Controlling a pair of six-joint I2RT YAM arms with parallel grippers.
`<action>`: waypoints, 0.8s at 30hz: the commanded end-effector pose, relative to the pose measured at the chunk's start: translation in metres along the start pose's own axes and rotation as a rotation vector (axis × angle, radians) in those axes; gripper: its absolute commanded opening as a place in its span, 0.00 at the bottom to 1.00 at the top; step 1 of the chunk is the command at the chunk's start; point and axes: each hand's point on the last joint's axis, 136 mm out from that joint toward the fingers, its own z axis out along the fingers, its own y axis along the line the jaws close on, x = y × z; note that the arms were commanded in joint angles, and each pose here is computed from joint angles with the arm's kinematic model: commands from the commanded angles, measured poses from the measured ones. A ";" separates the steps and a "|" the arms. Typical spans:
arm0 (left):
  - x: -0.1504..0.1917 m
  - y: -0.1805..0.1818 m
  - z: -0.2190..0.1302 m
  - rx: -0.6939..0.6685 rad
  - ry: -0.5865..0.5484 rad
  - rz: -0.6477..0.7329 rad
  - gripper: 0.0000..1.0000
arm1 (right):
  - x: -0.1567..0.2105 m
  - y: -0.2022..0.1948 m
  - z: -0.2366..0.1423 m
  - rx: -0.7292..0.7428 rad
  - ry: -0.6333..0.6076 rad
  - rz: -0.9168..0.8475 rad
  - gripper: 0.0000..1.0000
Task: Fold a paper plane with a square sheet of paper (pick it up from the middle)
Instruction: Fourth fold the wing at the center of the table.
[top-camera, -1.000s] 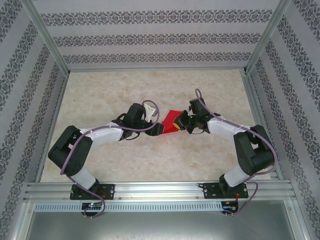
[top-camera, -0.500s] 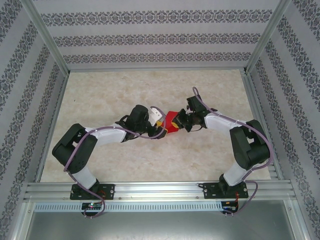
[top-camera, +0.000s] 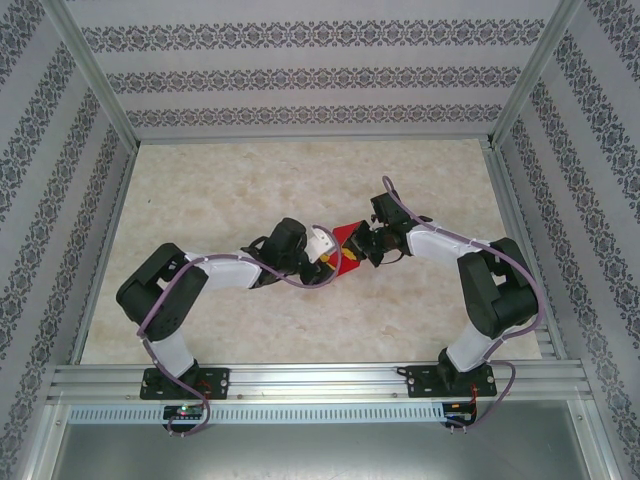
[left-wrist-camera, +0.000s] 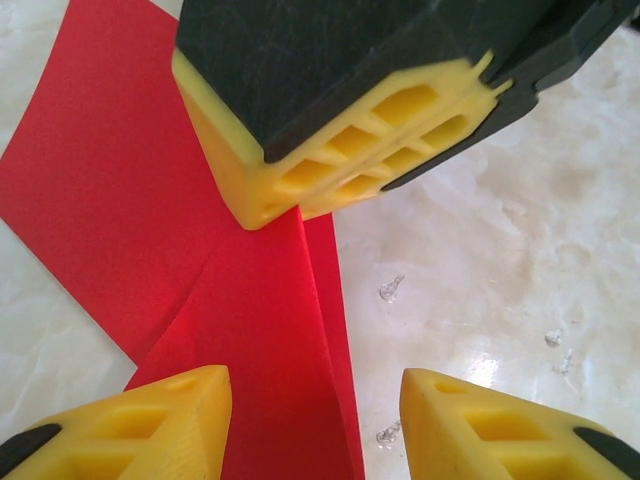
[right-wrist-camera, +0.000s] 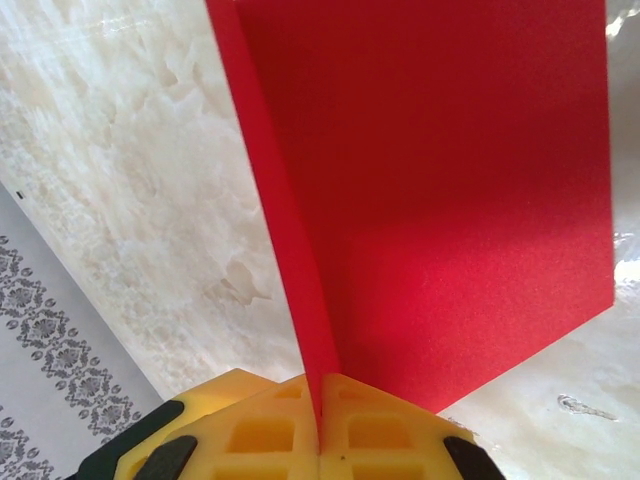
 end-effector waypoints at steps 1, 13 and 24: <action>-0.002 0.000 0.008 -0.031 -0.011 0.075 0.46 | 0.003 0.005 0.003 -0.003 0.025 -0.015 0.04; 0.008 0.008 0.012 -0.091 0.005 0.092 0.31 | -0.002 -0.002 0.000 0.002 0.018 0.021 0.08; 0.011 0.000 0.012 -0.048 0.001 0.086 0.20 | -0.005 -0.005 -0.002 0.008 0.026 -0.005 0.24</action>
